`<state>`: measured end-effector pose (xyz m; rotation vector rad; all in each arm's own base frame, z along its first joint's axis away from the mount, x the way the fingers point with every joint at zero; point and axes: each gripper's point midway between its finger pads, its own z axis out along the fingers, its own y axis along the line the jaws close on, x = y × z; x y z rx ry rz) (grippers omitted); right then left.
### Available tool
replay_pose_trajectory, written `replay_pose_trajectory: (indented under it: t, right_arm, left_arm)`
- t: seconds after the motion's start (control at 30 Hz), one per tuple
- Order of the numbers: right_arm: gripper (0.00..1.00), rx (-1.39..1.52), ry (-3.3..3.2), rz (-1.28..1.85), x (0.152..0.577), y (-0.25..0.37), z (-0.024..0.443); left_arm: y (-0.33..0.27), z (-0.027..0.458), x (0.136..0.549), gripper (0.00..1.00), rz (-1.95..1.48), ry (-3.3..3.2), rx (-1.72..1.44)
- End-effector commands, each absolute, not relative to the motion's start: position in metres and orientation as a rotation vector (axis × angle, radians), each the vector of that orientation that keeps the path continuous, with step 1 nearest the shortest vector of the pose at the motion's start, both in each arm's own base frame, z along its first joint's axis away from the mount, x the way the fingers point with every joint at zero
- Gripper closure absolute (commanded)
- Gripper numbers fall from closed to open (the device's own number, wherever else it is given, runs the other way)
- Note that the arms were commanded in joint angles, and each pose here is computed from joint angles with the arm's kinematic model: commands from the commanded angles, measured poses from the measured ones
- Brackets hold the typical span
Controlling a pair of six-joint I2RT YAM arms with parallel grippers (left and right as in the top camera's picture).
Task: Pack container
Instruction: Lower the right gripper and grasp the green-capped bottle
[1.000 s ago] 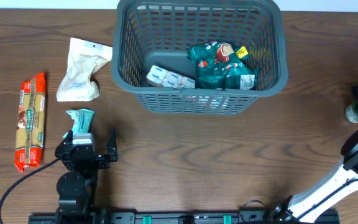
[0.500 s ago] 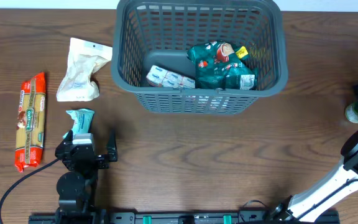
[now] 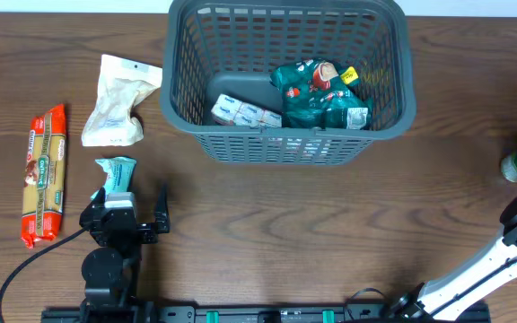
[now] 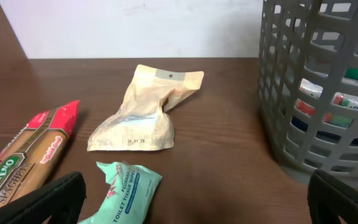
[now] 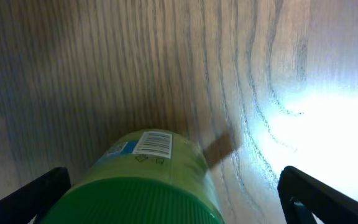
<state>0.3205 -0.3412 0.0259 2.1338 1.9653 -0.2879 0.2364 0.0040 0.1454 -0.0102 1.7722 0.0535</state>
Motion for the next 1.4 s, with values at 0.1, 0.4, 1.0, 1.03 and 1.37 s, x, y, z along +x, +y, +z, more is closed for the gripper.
replay_pose_trajectory:
  t: [0.1, 0.4, 1.0, 1.03, 1.37]
  right_arm:
    - [0.17, 2.157, 1.976, -0.277, 0.319, -0.338, 0.017]
    - [0.53, 2.162, 1.983, -0.268, 0.319, -0.336, 0.017]
    - [0.98, 2.115, 2.05, -0.252, 0.322, -0.331, 0.015]
    - [0.98, 2.113, 2.054, -0.252, 0.323, -0.33, 0.015]
    - [0.98, 2.042, 2.114, -0.25, 0.336, -0.318, 0.019]
  left_arm:
    - [0.005, 0.132, 0.237, 0.01, 0.068, 1.799, -0.002]
    - [0.005, 0.132, 0.237, 0.01, 0.068, 1.799, -0.002]
    - [0.005, 0.132, 0.237, 0.01, 0.068, 1.799, -0.002]
    - [0.005, 0.132, 0.237, 0.01, 0.068, 1.799, -0.002]
    - [0.005, 0.132, 0.237, 0.01, 0.068, 1.799, -0.002]
